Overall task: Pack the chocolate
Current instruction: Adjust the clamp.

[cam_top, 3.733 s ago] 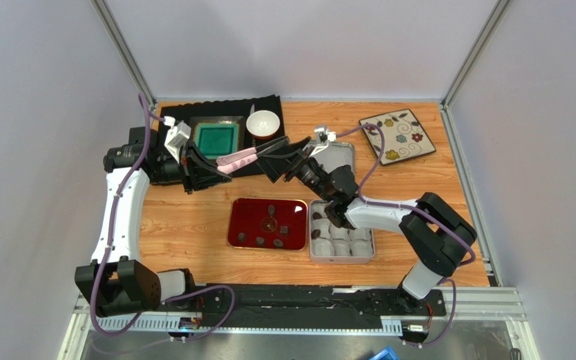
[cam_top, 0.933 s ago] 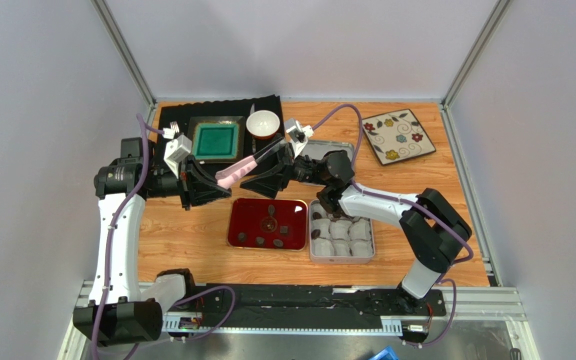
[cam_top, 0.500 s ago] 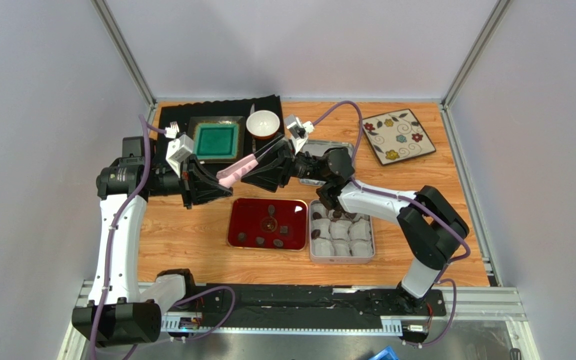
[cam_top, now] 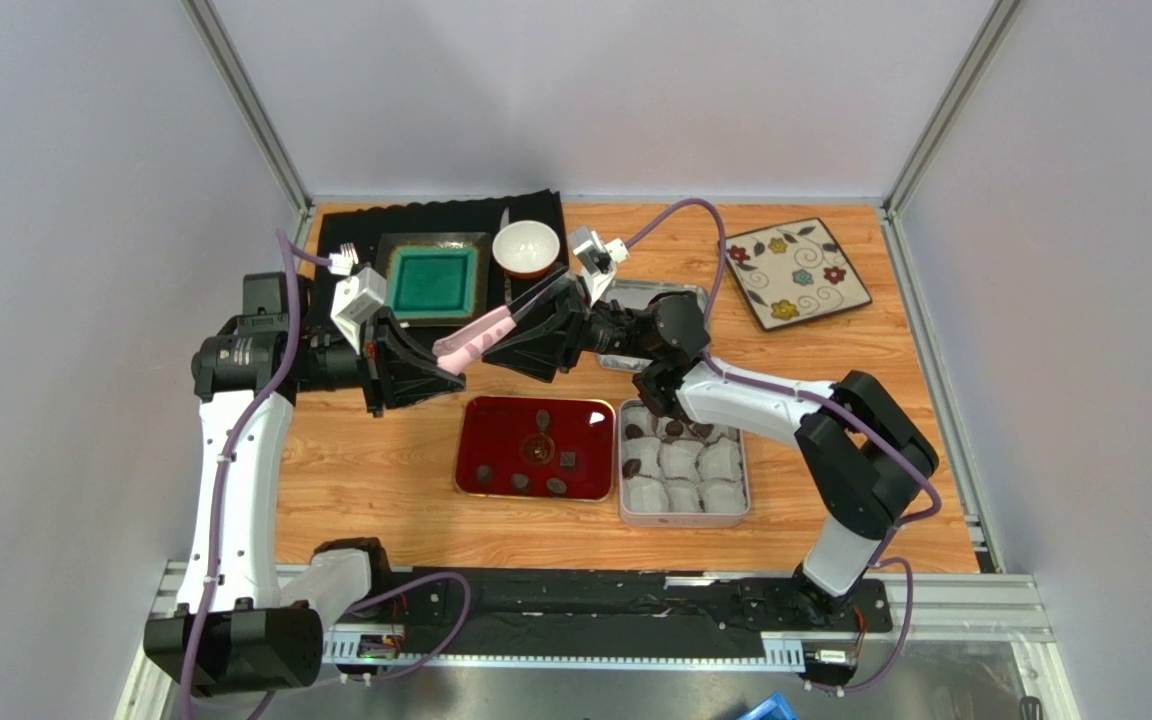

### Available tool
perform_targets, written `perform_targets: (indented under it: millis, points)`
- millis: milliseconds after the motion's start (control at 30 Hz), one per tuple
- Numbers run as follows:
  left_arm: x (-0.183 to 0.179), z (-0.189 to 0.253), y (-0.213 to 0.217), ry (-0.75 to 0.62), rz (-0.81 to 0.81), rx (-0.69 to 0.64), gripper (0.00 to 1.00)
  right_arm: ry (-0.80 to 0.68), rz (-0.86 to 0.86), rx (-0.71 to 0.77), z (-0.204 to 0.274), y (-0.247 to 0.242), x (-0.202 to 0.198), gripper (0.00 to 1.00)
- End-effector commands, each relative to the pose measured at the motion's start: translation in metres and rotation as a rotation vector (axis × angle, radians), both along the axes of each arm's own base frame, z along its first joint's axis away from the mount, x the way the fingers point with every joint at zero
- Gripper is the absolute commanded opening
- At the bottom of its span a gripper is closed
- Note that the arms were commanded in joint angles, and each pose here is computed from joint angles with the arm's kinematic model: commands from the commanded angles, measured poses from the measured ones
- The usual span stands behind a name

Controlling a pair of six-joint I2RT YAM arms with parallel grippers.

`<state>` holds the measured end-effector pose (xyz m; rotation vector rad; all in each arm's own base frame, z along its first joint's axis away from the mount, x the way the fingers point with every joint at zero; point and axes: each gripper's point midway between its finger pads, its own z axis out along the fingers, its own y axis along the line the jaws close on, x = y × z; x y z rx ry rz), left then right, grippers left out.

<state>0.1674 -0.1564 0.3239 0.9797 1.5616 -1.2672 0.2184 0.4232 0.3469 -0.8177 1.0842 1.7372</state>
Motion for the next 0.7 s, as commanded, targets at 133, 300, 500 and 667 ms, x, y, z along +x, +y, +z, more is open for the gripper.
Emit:
perform_targets:
  millis: [133,300,500,667]
  points:
    - [-0.032,0.051,-0.010,-0.021,-0.163,-0.265,0.08,-0.030,-0.048,0.083,0.025,-0.006,0.004,0.71]
    - [-0.031,0.051,-0.010,-0.022,-0.162,-0.265,0.08,-0.007,-0.019,0.167,0.032,-0.015,-0.004,0.69]
    - [-0.031,0.051,-0.010,-0.024,-0.163,-0.265,0.08,0.019,0.060,0.180,0.034,-0.013,-0.011,0.56]
    - [-0.032,0.052,-0.010,-0.028,-0.165,-0.264,0.08,0.037,0.072,0.172,0.034,-0.014,-0.012,0.44]
